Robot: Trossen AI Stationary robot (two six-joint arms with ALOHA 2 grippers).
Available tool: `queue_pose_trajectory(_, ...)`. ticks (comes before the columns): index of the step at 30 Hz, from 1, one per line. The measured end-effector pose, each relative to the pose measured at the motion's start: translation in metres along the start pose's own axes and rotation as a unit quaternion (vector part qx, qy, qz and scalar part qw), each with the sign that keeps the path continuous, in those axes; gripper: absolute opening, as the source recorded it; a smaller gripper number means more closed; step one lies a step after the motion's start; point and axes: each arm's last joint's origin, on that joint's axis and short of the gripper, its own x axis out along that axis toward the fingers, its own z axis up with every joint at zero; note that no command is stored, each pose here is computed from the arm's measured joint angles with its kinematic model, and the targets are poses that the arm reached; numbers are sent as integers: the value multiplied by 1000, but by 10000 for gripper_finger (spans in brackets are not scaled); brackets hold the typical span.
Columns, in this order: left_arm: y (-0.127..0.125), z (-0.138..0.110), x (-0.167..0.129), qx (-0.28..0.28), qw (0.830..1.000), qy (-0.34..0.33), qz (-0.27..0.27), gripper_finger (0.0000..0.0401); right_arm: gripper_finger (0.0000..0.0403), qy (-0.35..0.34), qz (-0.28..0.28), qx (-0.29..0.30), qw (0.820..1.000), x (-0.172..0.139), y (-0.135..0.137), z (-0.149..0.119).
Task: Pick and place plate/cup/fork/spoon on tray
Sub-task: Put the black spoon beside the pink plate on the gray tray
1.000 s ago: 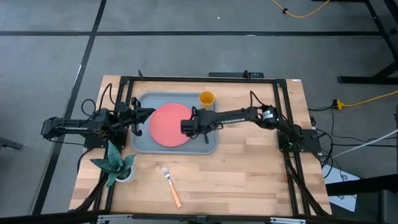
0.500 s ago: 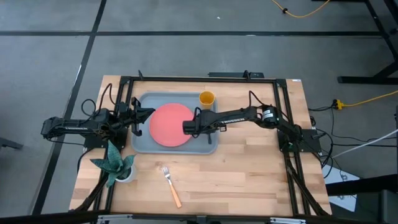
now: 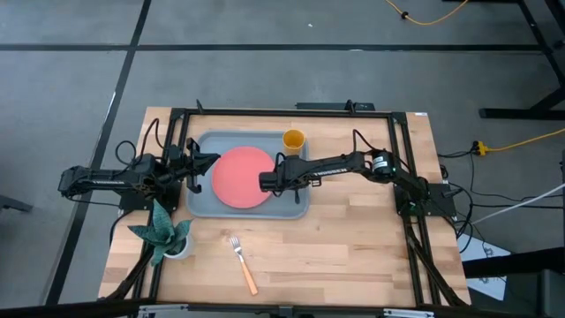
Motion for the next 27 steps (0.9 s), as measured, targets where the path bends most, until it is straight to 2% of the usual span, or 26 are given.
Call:
queue_pose_trajectory(4,0,0,0,0,1000,0,0,0,27,8,4,5,1000,0,1,0)
queue_pose_trajectory(10,0,0,0,0,1000,0,0,0,31,56,-15,39,998,0,-3,-2)
queue_pose_trajectory(27,0,0,0,0,1000,0,0,0,32,26,-15,21,999,1,-3,-1)
